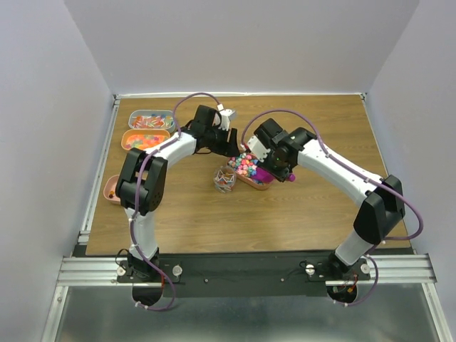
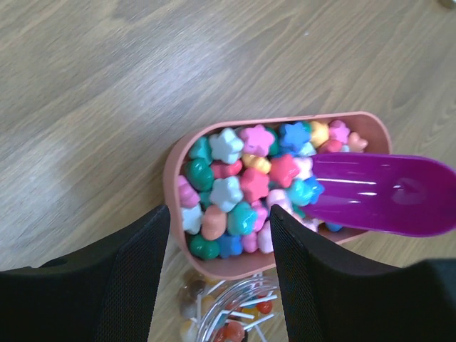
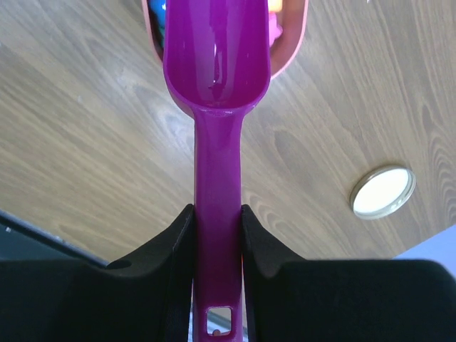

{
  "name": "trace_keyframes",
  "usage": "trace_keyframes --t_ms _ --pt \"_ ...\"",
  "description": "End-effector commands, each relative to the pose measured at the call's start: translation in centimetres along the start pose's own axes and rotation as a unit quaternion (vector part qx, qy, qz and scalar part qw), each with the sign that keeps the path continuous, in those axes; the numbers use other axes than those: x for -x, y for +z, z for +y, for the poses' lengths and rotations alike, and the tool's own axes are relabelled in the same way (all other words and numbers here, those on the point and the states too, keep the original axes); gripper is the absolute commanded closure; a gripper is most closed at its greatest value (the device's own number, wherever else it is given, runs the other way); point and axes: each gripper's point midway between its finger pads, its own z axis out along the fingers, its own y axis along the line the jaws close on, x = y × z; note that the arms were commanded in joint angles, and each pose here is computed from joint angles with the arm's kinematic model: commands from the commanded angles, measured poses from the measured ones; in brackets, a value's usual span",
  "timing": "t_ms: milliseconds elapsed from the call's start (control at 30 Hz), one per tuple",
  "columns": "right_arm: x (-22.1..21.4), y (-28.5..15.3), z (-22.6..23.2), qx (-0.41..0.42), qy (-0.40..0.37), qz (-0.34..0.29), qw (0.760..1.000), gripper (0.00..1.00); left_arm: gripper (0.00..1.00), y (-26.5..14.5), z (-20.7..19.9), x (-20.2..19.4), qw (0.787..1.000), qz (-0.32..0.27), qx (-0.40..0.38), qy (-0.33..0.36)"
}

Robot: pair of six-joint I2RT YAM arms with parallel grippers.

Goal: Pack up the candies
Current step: Scoop the fake candies from the storage box.

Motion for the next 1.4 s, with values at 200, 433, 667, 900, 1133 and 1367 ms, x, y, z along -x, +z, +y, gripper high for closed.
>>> trace_keyframes --t_ms 200,433,667,900,1133,1367 --pt "2.5 3.3 0.8 0.004 -0.026 -0.067 0.997 0.99 0.34 1.0 -1.8 -1.0 0.998 0.003 -0.053 -0.012" --pt "3.3 4.0 0.8 -0.001 -0.025 -0.094 0.995 0.99 0.34 1.3 -1.9 -1.4 0.998 0.009 -0.054 -0.018" --pt "4.1 5.4 1.2 0.001 -0.022 -0.128 0.992 0.99 0.34 1.3 -2.8 -1.2 0.997 0.005 -0.069 -0.015" --pt "4.4 6.0 0.5 -0.003 -0.009 -0.146 0.989 0.99 0.34 1.1 -2.9 -0.9 0.998 0.001 -0.066 -0.014" --pt "3.9 6.6 0.3 -0.007 0.000 -0.147 0.989 0.99 0.34 -0.4 -3.3 1.1 0.998 -0.034 -0.054 -0.001" --pt "3.5 5.8 -0.2 -0.020 0.009 -0.148 0.989 0.99 0.34 -4.0 1.3 3.8 0.993 -0.079 0.084 0.005"
